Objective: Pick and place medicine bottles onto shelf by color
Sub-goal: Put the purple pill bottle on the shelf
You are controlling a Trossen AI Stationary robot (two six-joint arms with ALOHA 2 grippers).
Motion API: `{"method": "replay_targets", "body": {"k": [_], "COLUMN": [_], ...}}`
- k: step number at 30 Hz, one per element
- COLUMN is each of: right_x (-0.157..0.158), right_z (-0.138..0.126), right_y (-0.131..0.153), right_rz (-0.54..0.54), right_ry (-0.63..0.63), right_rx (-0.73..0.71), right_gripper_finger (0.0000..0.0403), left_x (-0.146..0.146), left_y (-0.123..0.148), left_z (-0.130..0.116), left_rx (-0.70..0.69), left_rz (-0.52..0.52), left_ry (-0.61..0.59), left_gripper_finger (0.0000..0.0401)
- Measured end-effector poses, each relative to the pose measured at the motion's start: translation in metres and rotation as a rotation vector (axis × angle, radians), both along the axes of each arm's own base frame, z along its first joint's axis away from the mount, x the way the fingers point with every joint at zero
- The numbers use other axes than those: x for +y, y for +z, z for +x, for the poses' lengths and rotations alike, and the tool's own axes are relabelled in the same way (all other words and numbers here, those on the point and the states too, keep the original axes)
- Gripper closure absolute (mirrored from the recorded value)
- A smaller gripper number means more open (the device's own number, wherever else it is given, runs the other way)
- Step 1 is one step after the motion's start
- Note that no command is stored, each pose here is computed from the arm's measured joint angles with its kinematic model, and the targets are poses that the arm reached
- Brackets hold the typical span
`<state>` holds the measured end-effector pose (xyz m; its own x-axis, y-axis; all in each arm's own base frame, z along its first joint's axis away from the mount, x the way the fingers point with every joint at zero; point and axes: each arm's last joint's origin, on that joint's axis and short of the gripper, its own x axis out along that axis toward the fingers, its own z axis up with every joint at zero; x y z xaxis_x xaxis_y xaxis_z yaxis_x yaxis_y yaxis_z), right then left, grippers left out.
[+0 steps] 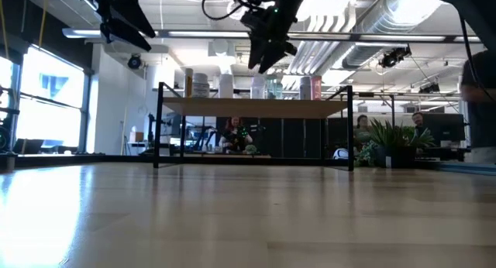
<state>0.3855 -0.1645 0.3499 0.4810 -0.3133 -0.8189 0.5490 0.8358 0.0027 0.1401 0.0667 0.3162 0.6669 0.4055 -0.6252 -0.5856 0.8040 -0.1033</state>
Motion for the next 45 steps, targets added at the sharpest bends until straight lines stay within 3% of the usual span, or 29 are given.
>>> {"method": "replay_targets", "body": {"k": [8,14,22,33,45], "right_x": [0.013,0.018,0.025,0.031,0.033], "right_z": [-0.019,-0.031,-0.052,-0.065,-0.069], "right_y": [0.032,0.047,0.061,0.061,0.058], "right_rz": [-0.018,-0.017,-0.062,-0.065,-0.054], "right_ry": [-0.008,-0.026,-0.047,-0.006,0.018], "right_rx": [-0.081,-0.113,-0.068,0.041,0.105], "right_gripper_finger": [0.0206,0.0206,0.0206,0.0206,0.0206], "left_x": [-0.018,-0.032,-0.055,-0.096,-0.142], "left_y": [-0.002,-0.010,-0.012,-0.013,-0.023], "left_z": [0.005,0.002,0.003,0.003,0.004], "left_rx": [-0.017,0.042,0.047,0.030,0.149], "left_rz": [-0.101,-0.236,-0.341,-0.580,-0.753], "left_ry": [-0.050,-0.022,-0.065,-0.067,-0.088], "left_gripper_finger": [0.0153,0.0153,0.0153,0.0153,0.0153]}}
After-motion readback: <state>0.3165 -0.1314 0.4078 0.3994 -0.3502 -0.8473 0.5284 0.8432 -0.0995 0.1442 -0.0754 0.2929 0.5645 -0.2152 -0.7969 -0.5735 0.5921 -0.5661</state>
